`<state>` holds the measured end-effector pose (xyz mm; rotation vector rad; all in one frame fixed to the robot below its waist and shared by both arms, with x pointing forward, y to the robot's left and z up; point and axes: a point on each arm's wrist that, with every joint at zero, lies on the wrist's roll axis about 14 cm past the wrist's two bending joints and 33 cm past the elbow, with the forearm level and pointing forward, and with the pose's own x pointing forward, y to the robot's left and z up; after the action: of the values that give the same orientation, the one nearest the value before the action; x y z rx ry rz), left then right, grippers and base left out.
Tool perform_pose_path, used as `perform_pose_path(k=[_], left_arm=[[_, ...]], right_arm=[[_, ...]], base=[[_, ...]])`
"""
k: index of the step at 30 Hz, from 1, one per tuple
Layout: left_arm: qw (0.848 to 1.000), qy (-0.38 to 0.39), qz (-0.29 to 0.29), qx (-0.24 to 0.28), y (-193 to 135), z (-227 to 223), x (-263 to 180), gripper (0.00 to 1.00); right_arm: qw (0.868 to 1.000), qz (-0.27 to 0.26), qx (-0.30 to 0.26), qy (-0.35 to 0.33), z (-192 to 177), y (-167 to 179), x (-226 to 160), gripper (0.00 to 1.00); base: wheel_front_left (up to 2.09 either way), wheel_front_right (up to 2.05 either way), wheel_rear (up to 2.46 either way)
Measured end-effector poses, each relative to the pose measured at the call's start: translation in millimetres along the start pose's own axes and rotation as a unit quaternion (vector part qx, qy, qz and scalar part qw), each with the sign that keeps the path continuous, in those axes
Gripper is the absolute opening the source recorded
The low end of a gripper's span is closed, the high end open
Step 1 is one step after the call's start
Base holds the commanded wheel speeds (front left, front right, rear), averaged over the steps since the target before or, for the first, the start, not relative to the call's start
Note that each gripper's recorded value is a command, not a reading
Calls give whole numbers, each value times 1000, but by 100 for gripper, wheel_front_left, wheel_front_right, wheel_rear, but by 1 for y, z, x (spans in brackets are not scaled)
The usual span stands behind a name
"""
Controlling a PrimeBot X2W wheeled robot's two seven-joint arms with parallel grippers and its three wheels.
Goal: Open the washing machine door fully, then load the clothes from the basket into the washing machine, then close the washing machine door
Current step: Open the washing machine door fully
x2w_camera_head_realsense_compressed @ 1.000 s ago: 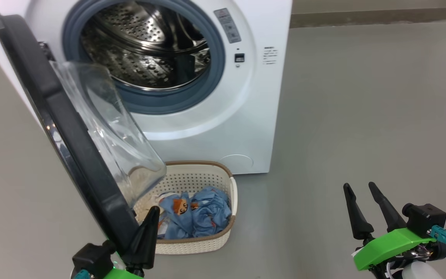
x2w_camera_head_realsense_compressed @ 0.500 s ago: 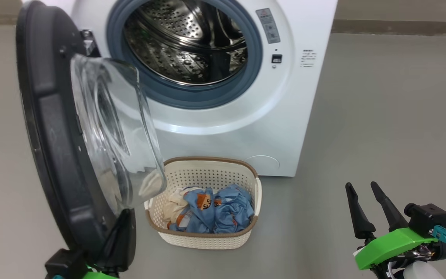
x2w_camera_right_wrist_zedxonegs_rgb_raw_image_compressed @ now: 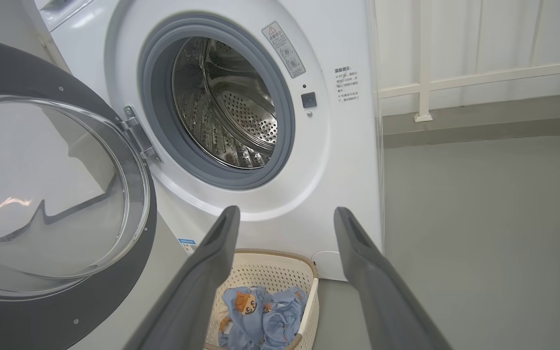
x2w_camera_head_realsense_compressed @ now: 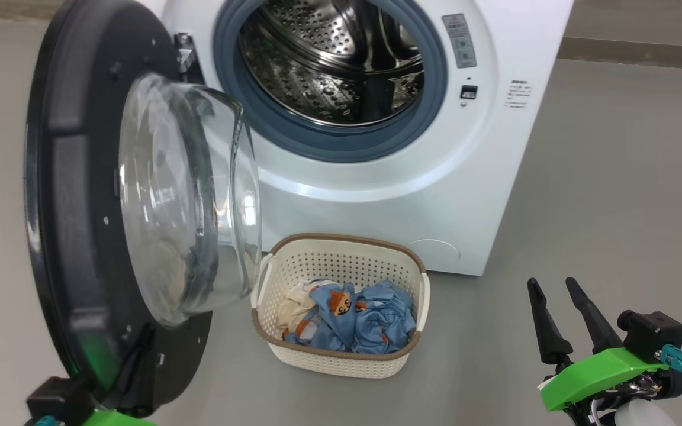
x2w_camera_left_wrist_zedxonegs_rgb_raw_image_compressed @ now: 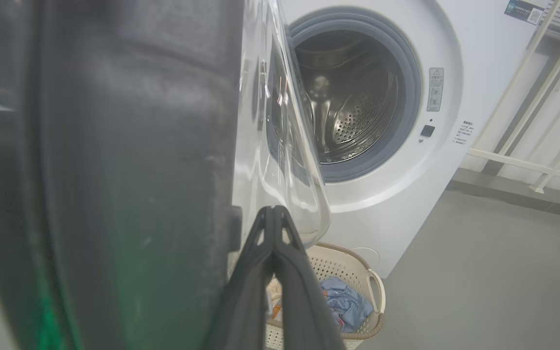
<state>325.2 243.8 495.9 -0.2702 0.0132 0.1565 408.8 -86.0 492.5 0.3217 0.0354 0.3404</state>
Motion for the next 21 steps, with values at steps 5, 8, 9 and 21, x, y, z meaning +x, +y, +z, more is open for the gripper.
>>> perform_pose_path(k=[5, 8, 9, 21], left_arm=[[999, 9, 31, 5, 24, 2, -4, 0], [998, 12, 52, 14, 39, 4, -4, 0], [998, 12, 61, 16, 45, 5, -4, 0], [991, 23, 124, 33, 91, 12, 1, 0]], right_arm=[[1000, 10, 5, 6, -5, 8, 7, 100], [1000, 16, 8, 11, -9, 12, 11, 100], [1000, 16, 9, 13, -11, 12, 12, 100], [998, 37, 18, 37, -31, 24, 28, 100]], base=[[0, 0, 0], [0, 0, 0], [0, 0, 0], [0, 0, 0]])
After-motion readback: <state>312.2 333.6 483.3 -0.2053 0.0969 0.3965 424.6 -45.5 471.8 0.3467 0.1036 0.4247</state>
